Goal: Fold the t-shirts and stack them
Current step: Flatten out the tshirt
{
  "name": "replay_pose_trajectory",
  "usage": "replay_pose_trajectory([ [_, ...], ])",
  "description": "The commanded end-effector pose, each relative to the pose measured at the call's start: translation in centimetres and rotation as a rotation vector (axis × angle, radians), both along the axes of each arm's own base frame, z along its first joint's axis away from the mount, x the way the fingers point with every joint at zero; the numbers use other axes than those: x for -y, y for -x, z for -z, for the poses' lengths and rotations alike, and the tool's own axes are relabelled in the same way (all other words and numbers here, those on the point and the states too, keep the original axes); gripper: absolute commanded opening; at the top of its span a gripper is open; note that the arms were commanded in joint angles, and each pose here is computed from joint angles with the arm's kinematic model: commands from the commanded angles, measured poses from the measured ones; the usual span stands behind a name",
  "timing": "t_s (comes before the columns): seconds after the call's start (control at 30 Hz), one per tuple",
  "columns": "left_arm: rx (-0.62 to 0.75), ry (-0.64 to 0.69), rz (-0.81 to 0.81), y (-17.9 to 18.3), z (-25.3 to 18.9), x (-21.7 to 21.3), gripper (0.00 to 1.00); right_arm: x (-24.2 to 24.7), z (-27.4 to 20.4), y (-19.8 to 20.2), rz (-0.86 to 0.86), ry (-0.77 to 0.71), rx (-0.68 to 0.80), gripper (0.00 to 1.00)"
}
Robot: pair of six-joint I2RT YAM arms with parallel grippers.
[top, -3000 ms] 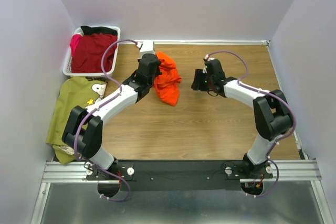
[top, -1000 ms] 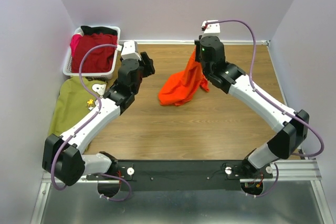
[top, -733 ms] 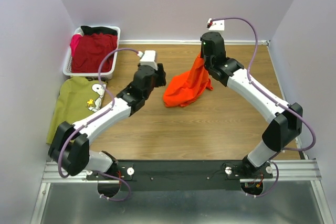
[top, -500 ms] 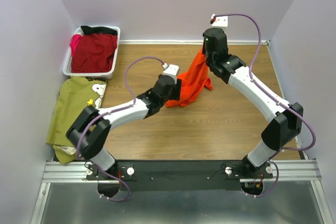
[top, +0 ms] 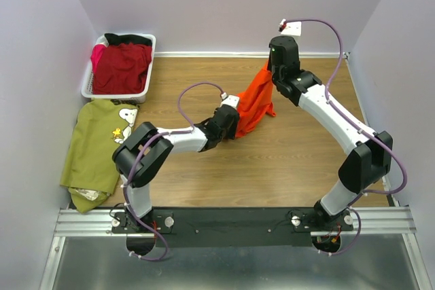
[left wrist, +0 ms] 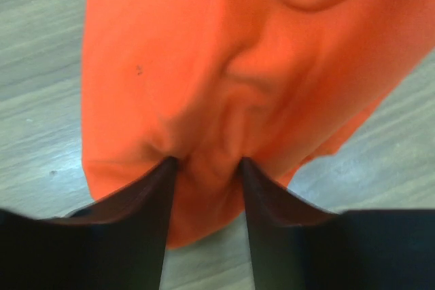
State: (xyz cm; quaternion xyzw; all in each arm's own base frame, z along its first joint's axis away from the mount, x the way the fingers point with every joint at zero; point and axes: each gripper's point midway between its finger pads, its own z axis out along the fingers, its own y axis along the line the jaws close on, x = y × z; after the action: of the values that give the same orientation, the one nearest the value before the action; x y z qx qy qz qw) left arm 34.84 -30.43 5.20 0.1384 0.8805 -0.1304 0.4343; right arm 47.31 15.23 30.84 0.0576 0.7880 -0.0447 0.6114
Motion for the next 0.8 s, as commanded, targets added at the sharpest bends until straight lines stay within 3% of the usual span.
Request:
replay_pose_trajectory([
  [0.0,-0.015,-0.050,-0.042,-1.1,1.6,0.3,0.40,0.4,0.6,-0.1,0.004,-0.019,-0.003,0.01],
  [0.03,-0.023,-0.057,-0.060,-1.3,1.8,0.2,0.23,0.4,0.6,-0.1,0.005,-0.020,-0.004,0.01],
  [0.13,-0.027,-0.082,-0.107,-2.1,1.3,0.1,0.00,0.8,0.6,0.1,0.013,-0.023,-0.004,0.01],
  [0.37,0.066,-0.094,-0.295,-2.8,-3.6,-3.3,0.00,2.1,-0.3,0.9,0.052,-0.017,0.017,0.01],
  [0.77,0.385,0.111,-0.492,-1.4,-22.8,-9.7,0.00,5.8,-8.8,6.4,0.078,-0.057,0.188,0.01],
])
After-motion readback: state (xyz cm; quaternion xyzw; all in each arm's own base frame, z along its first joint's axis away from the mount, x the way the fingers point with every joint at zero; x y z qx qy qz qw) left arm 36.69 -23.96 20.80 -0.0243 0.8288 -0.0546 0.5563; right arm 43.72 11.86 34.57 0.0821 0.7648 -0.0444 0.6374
